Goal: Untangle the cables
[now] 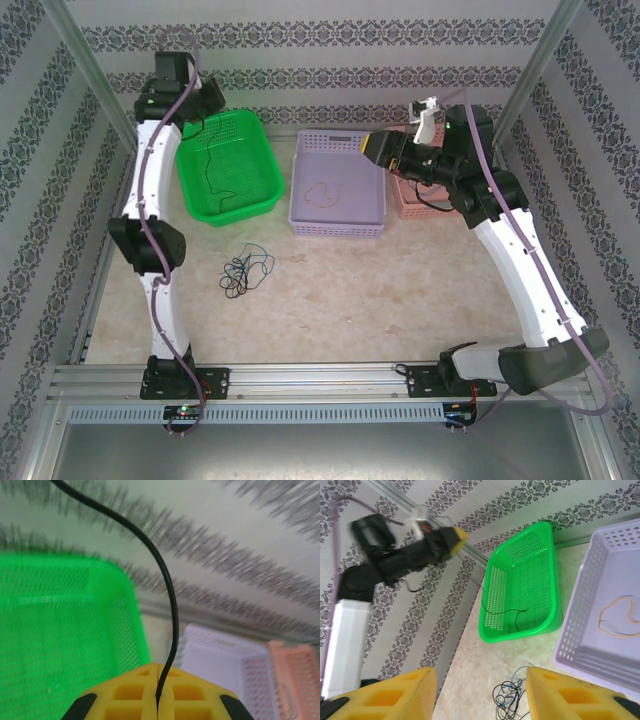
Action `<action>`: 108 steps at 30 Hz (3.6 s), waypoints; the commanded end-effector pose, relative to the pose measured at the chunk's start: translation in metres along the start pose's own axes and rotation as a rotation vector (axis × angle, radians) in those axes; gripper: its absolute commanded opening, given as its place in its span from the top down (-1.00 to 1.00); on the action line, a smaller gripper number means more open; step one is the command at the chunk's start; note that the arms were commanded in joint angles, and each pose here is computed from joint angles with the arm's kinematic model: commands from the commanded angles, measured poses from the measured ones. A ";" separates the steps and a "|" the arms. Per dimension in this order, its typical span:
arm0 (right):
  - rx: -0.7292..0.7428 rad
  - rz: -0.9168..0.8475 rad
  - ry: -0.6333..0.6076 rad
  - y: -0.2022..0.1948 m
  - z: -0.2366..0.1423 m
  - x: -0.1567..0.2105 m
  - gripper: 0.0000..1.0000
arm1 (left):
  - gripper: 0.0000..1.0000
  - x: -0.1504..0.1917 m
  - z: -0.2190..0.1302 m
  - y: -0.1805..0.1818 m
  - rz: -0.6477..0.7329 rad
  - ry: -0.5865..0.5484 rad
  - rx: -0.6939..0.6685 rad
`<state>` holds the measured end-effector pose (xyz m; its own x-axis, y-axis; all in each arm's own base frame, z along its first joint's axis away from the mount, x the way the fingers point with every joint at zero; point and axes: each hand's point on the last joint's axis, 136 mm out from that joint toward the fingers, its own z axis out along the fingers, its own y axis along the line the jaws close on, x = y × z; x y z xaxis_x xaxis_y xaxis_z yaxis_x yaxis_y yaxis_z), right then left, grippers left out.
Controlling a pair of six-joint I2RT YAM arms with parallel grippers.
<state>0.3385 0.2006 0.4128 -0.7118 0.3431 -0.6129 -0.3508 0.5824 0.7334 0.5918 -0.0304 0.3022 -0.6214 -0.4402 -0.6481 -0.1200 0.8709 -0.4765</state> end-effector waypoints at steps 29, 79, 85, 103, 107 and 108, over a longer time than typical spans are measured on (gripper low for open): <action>0.136 -0.172 0.170 -0.053 0.023 0.095 0.00 | -0.25 0.113 -0.078 0.053 -0.363 0.222 -0.284; 0.139 -0.165 0.610 -0.092 0.090 0.269 0.11 | 1.00 0.349 -0.081 0.098 -0.266 0.559 -0.310; 0.159 -0.054 0.550 -0.100 0.096 0.254 0.09 | 1.00 0.345 -0.086 0.010 -0.161 0.603 0.003; 0.168 0.427 0.470 -0.126 0.106 0.243 0.00 | 1.00 0.382 -0.091 -0.115 0.048 0.641 0.282; 0.196 0.477 0.477 -0.136 0.097 0.254 0.05 | 1.00 0.381 -0.090 -0.122 0.058 0.631 0.291; 0.199 0.481 0.477 -0.137 0.096 0.256 0.05 | 1.00 0.382 -0.090 -0.123 0.058 0.631 0.293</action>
<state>0.2717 0.2781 0.1263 -0.9672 0.2500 -0.0445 0.1215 0.6098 0.7832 0.2891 -0.2732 0.1506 -0.9762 -0.0977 -0.1933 0.0466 0.7770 -0.6278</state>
